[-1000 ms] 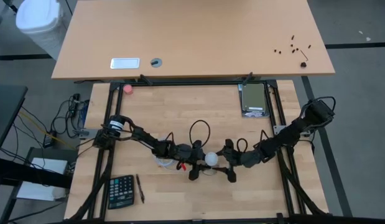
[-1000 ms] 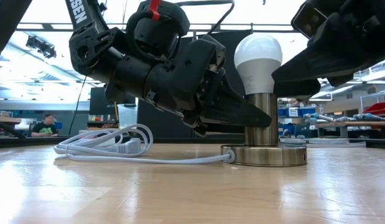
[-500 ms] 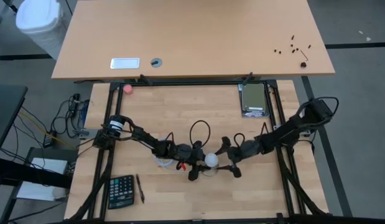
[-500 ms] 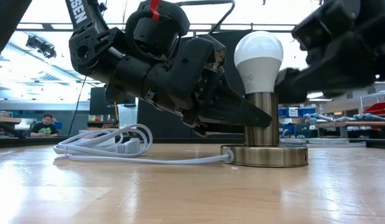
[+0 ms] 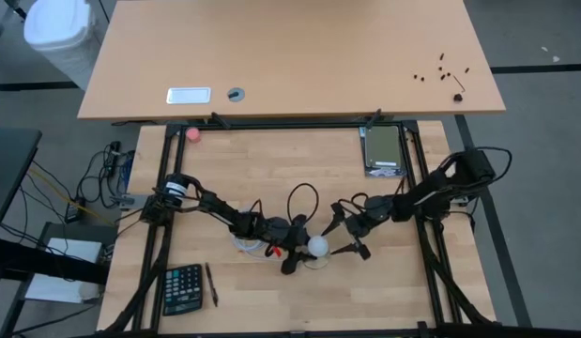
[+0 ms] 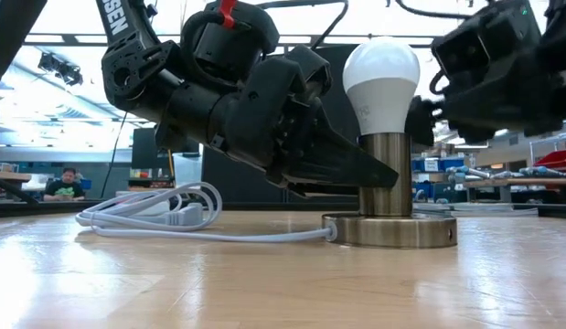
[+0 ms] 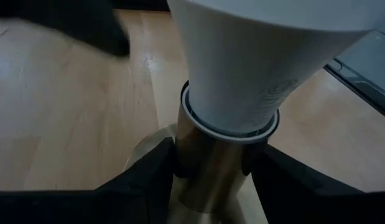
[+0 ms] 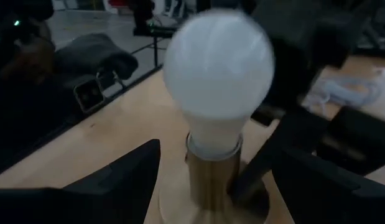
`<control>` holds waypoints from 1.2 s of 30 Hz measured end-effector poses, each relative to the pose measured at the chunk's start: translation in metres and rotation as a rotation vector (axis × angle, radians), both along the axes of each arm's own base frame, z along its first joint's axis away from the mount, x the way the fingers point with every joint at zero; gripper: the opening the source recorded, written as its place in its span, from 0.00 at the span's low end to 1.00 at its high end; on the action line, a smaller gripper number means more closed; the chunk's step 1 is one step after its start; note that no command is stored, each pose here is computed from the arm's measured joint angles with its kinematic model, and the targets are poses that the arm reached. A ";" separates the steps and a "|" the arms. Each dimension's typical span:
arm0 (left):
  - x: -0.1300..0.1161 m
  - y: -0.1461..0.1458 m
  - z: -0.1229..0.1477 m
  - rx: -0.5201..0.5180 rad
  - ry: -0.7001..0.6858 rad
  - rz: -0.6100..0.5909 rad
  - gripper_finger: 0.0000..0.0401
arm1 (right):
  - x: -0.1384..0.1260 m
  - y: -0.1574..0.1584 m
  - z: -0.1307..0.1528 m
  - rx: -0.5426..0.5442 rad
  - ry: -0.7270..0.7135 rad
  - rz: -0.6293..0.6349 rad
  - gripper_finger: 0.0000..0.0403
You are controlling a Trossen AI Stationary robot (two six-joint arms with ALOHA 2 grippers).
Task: Screw lightbulb
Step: Insert the lightbulb into the lamp
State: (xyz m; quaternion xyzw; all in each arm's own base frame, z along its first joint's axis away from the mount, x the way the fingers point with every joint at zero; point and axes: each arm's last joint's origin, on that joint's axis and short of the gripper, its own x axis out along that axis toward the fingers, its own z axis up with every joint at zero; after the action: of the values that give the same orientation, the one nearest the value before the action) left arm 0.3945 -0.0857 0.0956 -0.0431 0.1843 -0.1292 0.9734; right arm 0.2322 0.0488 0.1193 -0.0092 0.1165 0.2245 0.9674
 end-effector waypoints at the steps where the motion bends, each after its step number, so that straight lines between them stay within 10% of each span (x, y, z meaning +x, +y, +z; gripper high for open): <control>1: 0.000 0.000 0.000 -0.001 0.000 -0.005 0.49 | 0.001 -0.002 -0.004 0.003 0.006 0.001 0.76; 36: -0.001 -0.003 0.001 -0.037 0.001 -0.094 0.49 | 0.047 0.013 -0.020 0.037 -0.145 0.138 0.76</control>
State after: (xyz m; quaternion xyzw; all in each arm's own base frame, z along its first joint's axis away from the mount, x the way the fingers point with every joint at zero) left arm 0.3938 -0.0885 0.0963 -0.0526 0.1840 -0.1783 0.9652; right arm 0.2796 0.0614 0.0995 -0.0153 0.0411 0.2913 0.9556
